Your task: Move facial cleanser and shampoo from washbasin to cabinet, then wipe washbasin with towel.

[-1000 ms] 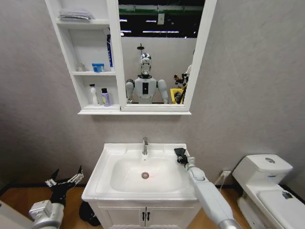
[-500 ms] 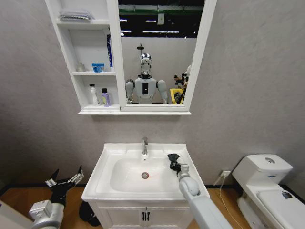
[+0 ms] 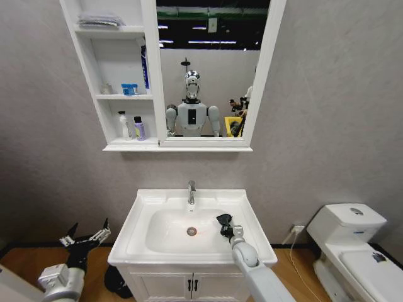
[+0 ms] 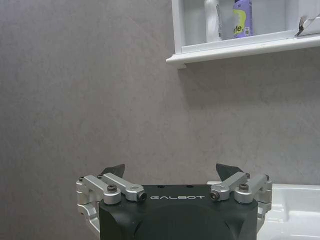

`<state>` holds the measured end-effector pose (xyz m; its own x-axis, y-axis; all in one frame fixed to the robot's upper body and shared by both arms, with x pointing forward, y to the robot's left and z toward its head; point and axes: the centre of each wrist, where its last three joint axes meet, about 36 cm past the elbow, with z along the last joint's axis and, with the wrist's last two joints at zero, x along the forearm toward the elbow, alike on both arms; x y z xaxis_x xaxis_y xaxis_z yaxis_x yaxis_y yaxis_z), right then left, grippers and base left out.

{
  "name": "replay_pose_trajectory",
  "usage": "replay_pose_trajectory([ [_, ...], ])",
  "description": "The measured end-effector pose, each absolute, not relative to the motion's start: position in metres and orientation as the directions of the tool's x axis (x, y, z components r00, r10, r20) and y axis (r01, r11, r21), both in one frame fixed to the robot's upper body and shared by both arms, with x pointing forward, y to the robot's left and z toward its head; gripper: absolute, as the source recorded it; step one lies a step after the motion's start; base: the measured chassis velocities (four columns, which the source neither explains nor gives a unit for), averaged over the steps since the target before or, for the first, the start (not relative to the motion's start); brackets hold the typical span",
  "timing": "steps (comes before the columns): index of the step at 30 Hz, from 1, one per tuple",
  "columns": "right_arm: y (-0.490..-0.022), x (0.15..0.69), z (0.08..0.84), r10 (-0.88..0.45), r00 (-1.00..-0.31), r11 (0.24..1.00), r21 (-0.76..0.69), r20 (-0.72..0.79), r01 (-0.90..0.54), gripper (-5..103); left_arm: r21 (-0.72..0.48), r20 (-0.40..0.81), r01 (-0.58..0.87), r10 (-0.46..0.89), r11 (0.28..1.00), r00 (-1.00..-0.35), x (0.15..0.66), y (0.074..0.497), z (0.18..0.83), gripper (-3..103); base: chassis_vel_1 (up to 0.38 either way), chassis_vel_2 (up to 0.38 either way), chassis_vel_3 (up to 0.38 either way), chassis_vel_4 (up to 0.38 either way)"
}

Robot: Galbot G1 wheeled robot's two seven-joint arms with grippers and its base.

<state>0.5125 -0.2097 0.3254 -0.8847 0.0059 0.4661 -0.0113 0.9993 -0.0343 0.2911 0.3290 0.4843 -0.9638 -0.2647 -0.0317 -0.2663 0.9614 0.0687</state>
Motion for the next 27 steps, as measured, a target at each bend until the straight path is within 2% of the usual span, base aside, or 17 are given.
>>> replay_pose_trajectory([
  [10, -0.187, 0.526, 0.304, -0.02, -0.87, 0.999, -0.024, 0.492, -0.037, 5, 0.069, -0.031, -0.266, -0.265, 0.961, -0.964, 0.291, 0.329, 0.484, 100, 0.0, 0.0, 0.0, 0.0],
  [17, -0.165, 0.532, 0.3, -0.075, -0.854, 0.997, 0.058, 0.515, -0.053, 5, 0.069, -0.032, -0.266, -0.265, 0.961, -0.964, 0.291, 0.329, 0.484, 100, 0.0, 0.0, 0.0, 0.0],
  [22, -0.158, 0.532, 0.308, -0.078, -0.832, 0.993, 0.115, 0.549, -0.017, 5, 0.069, -0.031, -0.266, -0.265, 0.961, -0.964, 0.291, 0.329, 0.484, 100, 0.0, 0.0, 0.0, 0.0],
  [27, -0.162, 0.543, 0.322, -0.025, -0.808, 0.991, 0.12, 0.588, 0.057, 5, 0.069, -0.032, -0.266, -0.265, 0.961, -0.964, 0.291, 0.329, 0.484, 100, 0.0, 0.0, 0.0, 0.0],
])
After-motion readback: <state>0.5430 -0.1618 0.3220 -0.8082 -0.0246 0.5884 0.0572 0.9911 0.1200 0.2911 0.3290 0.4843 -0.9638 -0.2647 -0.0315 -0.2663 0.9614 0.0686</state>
